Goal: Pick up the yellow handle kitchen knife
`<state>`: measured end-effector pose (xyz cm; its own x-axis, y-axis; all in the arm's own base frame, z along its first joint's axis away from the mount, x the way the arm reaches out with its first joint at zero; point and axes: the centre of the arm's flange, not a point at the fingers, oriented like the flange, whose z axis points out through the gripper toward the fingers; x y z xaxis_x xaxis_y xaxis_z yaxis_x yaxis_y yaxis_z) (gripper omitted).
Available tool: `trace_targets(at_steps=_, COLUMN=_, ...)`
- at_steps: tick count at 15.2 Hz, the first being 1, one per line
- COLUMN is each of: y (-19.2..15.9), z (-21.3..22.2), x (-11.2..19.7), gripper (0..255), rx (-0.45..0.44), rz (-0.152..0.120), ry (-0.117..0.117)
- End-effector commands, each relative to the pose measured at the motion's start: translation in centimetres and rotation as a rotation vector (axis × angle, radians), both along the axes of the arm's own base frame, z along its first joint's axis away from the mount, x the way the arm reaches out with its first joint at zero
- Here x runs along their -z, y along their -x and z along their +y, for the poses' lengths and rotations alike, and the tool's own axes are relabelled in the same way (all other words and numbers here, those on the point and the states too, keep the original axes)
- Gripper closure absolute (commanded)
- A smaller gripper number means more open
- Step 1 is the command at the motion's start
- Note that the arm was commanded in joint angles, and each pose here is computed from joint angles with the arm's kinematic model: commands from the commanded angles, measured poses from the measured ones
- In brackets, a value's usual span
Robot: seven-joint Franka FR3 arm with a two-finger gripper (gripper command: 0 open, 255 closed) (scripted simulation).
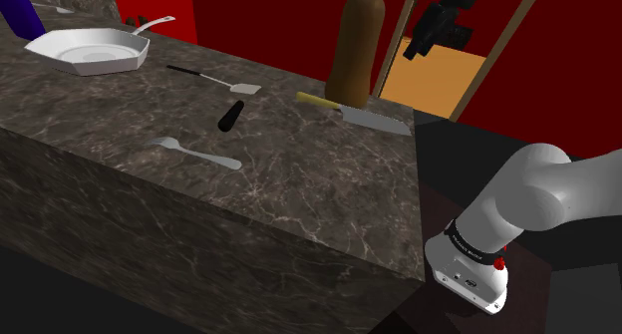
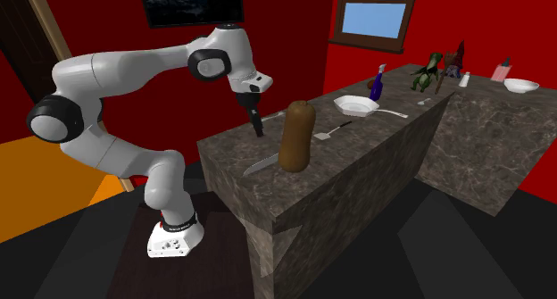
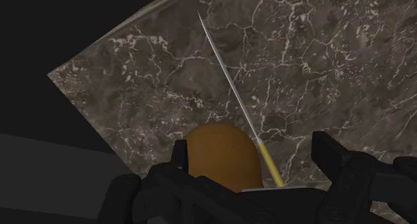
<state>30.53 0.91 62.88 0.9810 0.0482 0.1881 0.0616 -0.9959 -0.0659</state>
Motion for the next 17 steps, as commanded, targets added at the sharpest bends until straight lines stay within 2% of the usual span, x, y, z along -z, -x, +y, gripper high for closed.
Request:
trace_targets(at_steps=1, y=0.0, z=0.0, x=0.0, gripper=0, rx=0.0, rz=0.0, ry=0.0)
trace_targets(at_steps=12, y=-5.3, z=1.7, x=13.9, gripper=0, rx=-0.418, rz=0.147, ry=0.0)
trace_targets(at_steps=17, y=-5.3, z=1.8, x=16.1, gripper=0, rx=-0.421, rz=0.148, ry=0.0)
